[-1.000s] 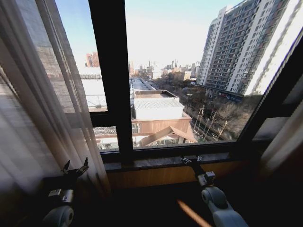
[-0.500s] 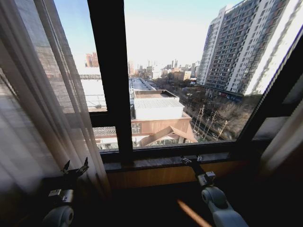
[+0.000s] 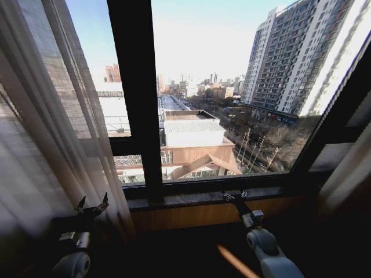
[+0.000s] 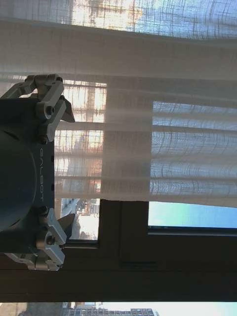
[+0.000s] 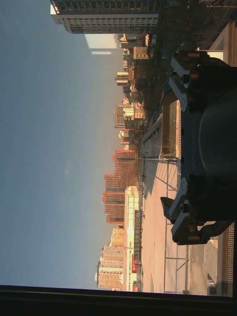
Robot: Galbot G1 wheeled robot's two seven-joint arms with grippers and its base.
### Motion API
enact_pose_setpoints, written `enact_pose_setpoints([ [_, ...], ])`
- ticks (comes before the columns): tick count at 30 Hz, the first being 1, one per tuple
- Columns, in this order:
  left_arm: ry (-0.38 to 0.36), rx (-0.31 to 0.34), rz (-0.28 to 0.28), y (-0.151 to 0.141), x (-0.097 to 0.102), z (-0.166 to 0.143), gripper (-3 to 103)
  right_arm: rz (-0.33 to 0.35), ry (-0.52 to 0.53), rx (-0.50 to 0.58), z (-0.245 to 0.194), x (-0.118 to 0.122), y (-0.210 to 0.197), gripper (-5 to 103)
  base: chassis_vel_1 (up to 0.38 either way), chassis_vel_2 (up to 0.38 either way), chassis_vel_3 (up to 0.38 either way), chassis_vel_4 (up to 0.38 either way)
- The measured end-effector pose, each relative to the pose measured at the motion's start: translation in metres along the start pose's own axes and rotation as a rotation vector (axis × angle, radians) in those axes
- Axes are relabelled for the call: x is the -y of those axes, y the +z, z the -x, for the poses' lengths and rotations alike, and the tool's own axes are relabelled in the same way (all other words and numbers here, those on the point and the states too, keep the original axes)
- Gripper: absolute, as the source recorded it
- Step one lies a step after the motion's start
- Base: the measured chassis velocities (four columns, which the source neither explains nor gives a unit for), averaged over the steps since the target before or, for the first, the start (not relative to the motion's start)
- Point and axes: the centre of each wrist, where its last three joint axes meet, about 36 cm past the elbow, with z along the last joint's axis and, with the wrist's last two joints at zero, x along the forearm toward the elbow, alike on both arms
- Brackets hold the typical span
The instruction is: Open the curtains by pulling them apart, changing their state from closed to fully open.
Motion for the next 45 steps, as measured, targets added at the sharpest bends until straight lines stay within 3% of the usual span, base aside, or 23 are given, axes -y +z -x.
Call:
enact_pose_setpoints([
  [45,0.000,0.000,0.000,0.0000,0.0000,0.0000,100,0.000,0.000,0.000,0.0000,0.0000,0.0000,100,0.000,0.000,0.000,0.000],
])
